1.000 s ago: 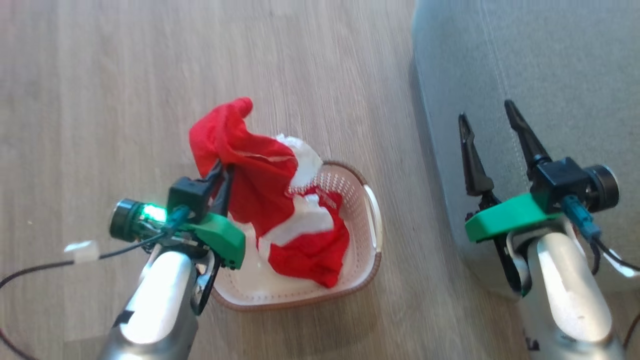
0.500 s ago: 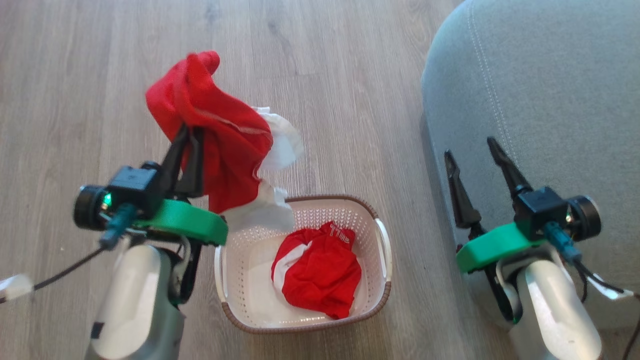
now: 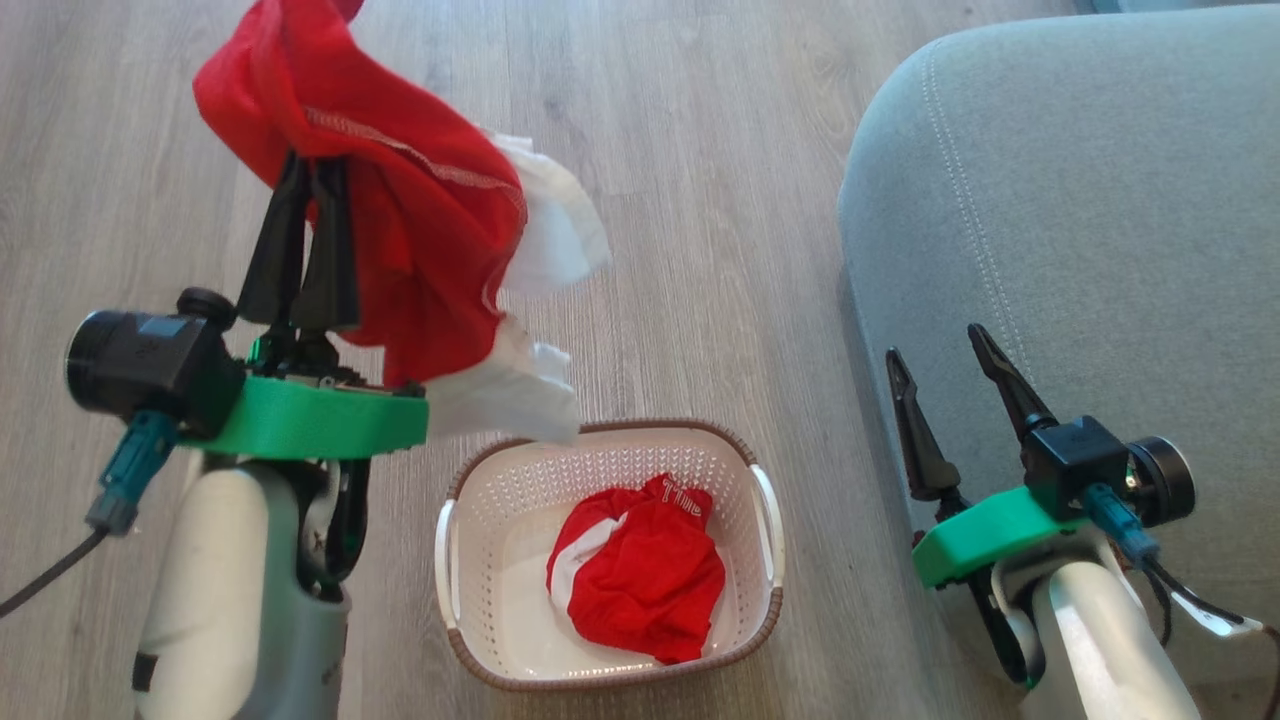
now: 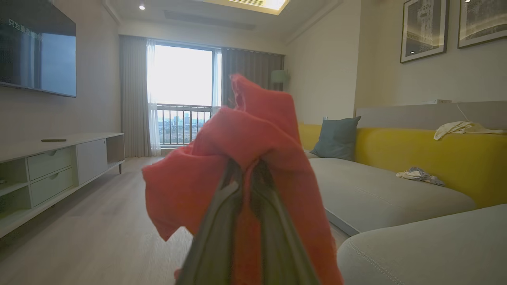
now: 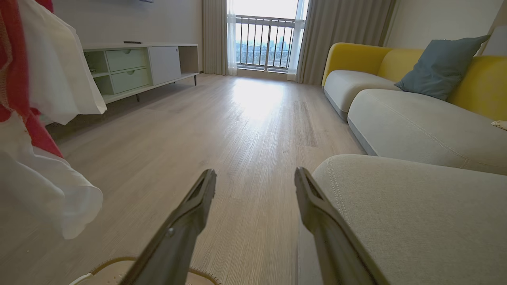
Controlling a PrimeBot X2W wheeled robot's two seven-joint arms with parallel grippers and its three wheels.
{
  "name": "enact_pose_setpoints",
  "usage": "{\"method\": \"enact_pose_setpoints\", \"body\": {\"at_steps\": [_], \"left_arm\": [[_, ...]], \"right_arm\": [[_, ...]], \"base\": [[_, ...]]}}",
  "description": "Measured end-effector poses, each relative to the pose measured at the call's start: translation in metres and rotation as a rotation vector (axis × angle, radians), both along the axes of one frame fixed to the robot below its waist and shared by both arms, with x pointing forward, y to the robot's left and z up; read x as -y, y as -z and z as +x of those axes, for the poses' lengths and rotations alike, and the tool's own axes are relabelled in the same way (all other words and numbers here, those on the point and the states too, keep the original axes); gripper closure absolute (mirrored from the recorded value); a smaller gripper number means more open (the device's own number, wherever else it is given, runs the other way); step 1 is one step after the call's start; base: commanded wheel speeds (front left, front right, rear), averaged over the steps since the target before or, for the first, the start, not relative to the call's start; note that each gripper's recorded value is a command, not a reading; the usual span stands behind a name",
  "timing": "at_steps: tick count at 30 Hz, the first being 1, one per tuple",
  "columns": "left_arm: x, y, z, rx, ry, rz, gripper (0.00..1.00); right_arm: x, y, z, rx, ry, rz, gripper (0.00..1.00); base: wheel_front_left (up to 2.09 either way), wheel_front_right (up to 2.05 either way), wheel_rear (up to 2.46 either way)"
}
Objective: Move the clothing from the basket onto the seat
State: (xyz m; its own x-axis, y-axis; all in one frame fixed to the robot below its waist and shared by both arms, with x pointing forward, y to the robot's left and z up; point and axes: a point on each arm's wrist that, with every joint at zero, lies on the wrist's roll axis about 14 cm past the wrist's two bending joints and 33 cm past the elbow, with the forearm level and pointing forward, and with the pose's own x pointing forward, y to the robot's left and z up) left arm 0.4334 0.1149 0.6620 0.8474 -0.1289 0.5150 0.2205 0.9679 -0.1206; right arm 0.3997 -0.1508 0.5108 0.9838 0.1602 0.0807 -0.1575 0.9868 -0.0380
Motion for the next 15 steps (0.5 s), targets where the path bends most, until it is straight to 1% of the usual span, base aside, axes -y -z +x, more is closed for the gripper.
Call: {"method": "enact_pose_setpoints", "body": {"at_steps": [3, 8, 11, 15], "left_arm": [[0.008, -0.011, -0.006, 0.035, 0.026, 0.001, 1.00], [0.039, -0.014, -0.014, 0.055, 0.126, 0.022, 1.00], [0.062, -0.008, -0.020, 0.043, 0.206, 0.040, 1.00], [0.091, 0.013, -0.024, -0.013, 0.305, 0.077, 1.00]], "right_arm": [[0.001, -0.002, -0.001, 0.005, 0.003, 0.009, 0.00], [-0.001, -0.001, 0.001, 0.003, -0.001, 0.018, 0.00], [-0.002, 0.000, 0.002, -0.002, -0.005, 0.018, 0.00], [-0.004, 0.002, 0.003, -0.006, -0.010, 0.018, 0.00]], "base": [[0.00, 0.00, 0.00], [0.00, 0.00, 0.00], [0.00, 0.00, 0.00], [0.00, 0.00, 0.00]]}}
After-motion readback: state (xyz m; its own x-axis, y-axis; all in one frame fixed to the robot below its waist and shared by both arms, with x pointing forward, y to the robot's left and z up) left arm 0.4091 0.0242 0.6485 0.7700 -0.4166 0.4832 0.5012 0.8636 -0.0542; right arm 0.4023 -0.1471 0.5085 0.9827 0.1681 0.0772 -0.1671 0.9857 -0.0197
